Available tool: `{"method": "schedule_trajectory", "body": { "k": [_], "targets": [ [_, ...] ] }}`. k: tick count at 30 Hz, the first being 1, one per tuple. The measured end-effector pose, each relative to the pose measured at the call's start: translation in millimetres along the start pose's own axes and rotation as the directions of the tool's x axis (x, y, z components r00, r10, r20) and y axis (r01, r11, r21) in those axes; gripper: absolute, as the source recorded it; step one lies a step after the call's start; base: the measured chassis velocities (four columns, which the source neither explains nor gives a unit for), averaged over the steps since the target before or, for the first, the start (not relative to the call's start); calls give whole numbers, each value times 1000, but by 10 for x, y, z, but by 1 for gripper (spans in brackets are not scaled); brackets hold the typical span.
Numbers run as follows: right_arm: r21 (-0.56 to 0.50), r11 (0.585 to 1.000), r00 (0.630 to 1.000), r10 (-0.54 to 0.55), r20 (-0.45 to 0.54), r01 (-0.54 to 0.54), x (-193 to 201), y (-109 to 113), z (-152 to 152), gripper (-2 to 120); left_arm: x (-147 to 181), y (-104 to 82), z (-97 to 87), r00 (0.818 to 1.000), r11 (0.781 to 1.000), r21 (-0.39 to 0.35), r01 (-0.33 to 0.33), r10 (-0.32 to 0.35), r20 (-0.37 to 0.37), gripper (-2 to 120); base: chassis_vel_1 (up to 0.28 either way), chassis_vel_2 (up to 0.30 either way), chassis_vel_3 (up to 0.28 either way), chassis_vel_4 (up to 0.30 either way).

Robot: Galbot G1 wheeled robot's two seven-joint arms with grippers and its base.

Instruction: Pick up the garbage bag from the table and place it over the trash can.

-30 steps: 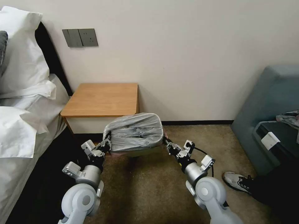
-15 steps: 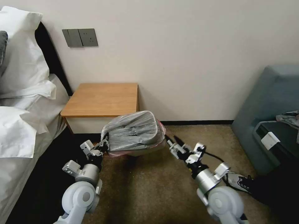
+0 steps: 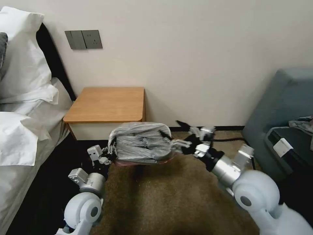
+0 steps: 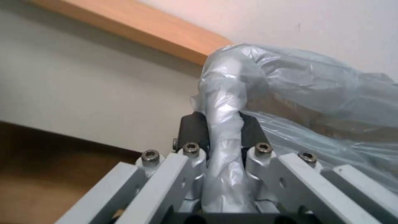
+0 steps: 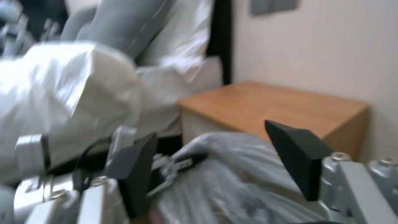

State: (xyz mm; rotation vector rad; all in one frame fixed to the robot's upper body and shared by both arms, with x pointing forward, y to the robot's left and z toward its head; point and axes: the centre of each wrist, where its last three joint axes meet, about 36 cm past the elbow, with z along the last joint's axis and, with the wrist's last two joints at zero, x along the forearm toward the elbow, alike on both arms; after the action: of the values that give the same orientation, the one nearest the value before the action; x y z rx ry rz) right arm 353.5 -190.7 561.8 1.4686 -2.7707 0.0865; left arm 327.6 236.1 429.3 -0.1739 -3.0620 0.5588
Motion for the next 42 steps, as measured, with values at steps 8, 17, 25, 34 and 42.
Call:
{"method": "schedule_trajectory", "body": {
  "k": [8,17,25,34,42],
  "targets": [
    [123,982,979,-121,-164,142,-546,-61,-35,44,54,-45,-49,1000,997,-81,-17,17,-11,5,0,0,0,0],
    [176,965,939,-130,-319,193,-984,-99,-58,13,170,-118,-146,999,996,-86,-5,1,-54,5,0,0,0,0],
    [206,960,908,-91,-409,188,-1188,-122,-188,0,221,-157,-195,998,997,-71,6,-10,-58,5,0,0,0,0],
    [213,960,886,-65,-459,181,-1388,-135,-56,0,233,-168,-219,999,998,-65,-1,-2,-46,5,0,0,0,0],
    [243,954,867,-34,-498,177,-1545,-167,55,0,226,-175,-244,999,996,-82,-18,16,-33,5,0,0,0,0]
  ]
}}
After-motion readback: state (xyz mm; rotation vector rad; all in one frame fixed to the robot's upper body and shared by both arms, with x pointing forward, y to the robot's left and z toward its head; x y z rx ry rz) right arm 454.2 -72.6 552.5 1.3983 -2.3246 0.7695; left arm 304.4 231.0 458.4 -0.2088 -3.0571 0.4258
